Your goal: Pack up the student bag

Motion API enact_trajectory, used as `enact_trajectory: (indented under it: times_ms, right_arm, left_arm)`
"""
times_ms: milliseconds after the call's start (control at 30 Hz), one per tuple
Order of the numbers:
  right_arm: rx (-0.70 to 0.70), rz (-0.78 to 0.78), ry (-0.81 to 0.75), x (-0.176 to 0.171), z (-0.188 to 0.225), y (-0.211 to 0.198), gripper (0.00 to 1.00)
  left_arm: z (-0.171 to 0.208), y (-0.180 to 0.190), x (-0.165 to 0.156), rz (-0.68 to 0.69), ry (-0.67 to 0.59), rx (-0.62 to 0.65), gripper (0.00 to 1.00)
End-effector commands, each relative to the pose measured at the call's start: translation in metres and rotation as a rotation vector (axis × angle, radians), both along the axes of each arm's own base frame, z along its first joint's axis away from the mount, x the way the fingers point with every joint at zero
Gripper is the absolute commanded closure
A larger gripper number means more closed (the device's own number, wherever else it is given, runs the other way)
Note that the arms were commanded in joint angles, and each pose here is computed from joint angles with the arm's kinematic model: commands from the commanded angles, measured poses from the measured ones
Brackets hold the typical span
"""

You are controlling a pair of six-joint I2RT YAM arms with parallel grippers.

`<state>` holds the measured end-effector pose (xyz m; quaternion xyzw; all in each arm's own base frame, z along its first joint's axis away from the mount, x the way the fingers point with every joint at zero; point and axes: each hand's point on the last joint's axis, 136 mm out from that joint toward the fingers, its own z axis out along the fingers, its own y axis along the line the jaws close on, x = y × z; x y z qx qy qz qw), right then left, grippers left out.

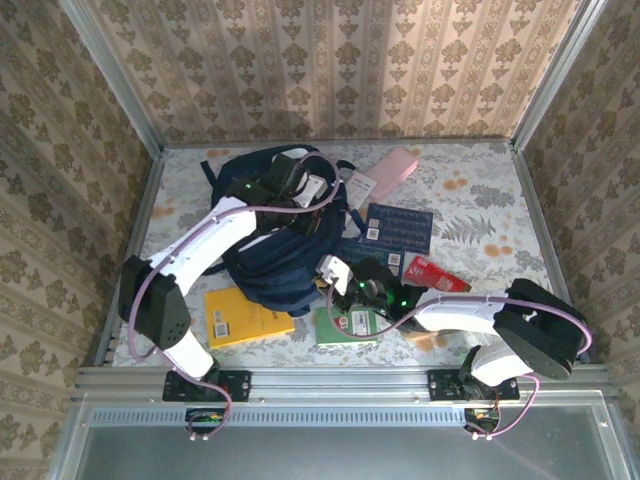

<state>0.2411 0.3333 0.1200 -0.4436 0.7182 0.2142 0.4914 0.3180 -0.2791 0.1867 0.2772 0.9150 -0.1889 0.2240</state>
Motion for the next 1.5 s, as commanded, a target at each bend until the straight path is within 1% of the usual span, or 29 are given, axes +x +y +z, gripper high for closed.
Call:
enact_trajectory:
  times_ms: [0,200,300,333,367,400,433,467,567,600,633,733,833,867,933,1000,1100,1167,1200,1233,1267,1333,1367,1400,1433,1467]
  right_arm:
    - [0.058,0.060,0.018,-0.009,0.013,0.024,1.00]
    - [0.059,0.049,0.037,-0.005,0.017,0.031,1.00]
    - [0.082,0.018,0.053,-0.001,0.018,0.031,1.00]
    - [0.099,0.007,0.059,0.000,0.021,0.031,1.00]
    - [0.111,-0.001,0.064,0.001,0.024,0.031,1.00]
    - [0.119,-0.009,0.072,0.001,0.025,0.031,1.00]
    - [0.127,-0.015,0.078,0.001,0.026,0.031,1.00]
    - [0.135,-0.017,0.082,0.002,0.028,0.032,1.00]
    - [0.148,-0.024,0.101,0.003,0.028,0.034,1.00]
    - [0.154,-0.019,0.107,0.002,0.029,0.036,1.00]
    - [0.161,-0.017,0.114,0.002,0.030,0.037,1.00]
    - [0.191,-0.001,0.143,0.002,0.037,0.045,1.00]
    - [0.224,-0.053,0.189,0.010,0.044,0.048,1.00]
    - [0.232,-0.062,0.198,0.012,0.046,0.050,1.00]
    - [0.252,-0.057,0.202,0.013,0.050,0.055,1.00]
    - [0.260,-0.054,0.202,0.014,0.051,0.058,1.00]
    - [0.247,-0.076,0.213,0.016,0.048,0.056,1.00]
    - [0.232,-0.131,0.223,0.019,0.047,0.045,1.00]
    - [0.220,-0.179,0.250,0.022,0.045,0.034,0.97]
    - [0.217,-0.222,0.284,0.027,0.045,0.023,0.85]
    - [0.222,-0.263,0.312,0.033,0.046,0.012,0.84]
    - [0.250,-0.339,0.380,0.044,0.051,-0.011,0.84]
    - [0.259,-0.369,0.423,0.048,0.048,-0.019,0.89]
    - [0.289,-0.417,0.442,0.054,0.059,-0.032,0.93]
    - [0.299,-0.474,0.478,0.059,0.060,-0.043,0.93]
    - [0.307,-0.505,0.515,0.062,0.060,-0.051,0.89]
  left_arm:
    - [0.034,-0.032,0.027,0.035,-0.046,-0.183,1.00]
    - [0.022,-0.044,0.031,0.042,0.018,-0.225,1.00]
    - [0.023,-0.034,0.036,0.086,0.016,-0.210,1.00]
    - [0.025,-0.025,0.037,0.119,0.021,-0.204,0.89]
    - [0.027,-0.017,0.036,0.143,0.027,-0.200,0.76]
    - [0.031,-0.007,0.034,0.171,0.034,-0.201,0.65]
    - [0.036,0.003,0.029,0.194,0.044,-0.206,0.59]
    - [0.040,0.010,0.023,0.211,0.052,-0.214,0.56]
    - [0.043,0.037,0.003,0.305,0.063,-0.233,0.46]
    - [0.042,0.046,-0.006,0.358,0.082,-0.240,0.44]
    - [0.037,0.052,-0.014,0.403,0.114,-0.242,0.43]
    - [0.016,0.062,-0.045,0.529,0.277,-0.267,0.42]
    - [-0.010,0.078,-0.075,0.688,0.426,-0.256,0.42]
    - [-0.015,0.080,-0.083,0.721,0.465,-0.267,0.41]
    - [-0.025,0.081,-0.098,0.788,0.535,-0.322,0.38]
    - [-0.032,0.082,-0.106,0.838,0.578,-0.373,0.35]
    - [-0.039,0.095,-0.114,0.905,0.598,-0.349,0.33]
    - [-0.041,0.101,-0.118,0.922,0.587,-0.327,0.33]
    - [-0.041,0.103,-0.119,0.933,0.577,-0.316,0.33]
    - [-0.039,0.104,-0.119,0.933,0.554,-0.308,0.33]
    - [-0.036,0.104,-0.119,0.923,0.526,-0.294,0.32]
    - [-0.031,0.105,-0.118,0.886,0.469,-0.232,0.33]
    - [-0.029,0.107,-0.118,0.863,0.454,-0.188,0.33]
    - [-0.029,0.110,-0.118,0.846,0.437,-0.142,0.33]
    - [-0.029,0.114,-0.118,0.833,0.422,-0.104,0.33]
    - [-0.030,0.116,-0.118,0.825,0.413,-0.086,0.33]
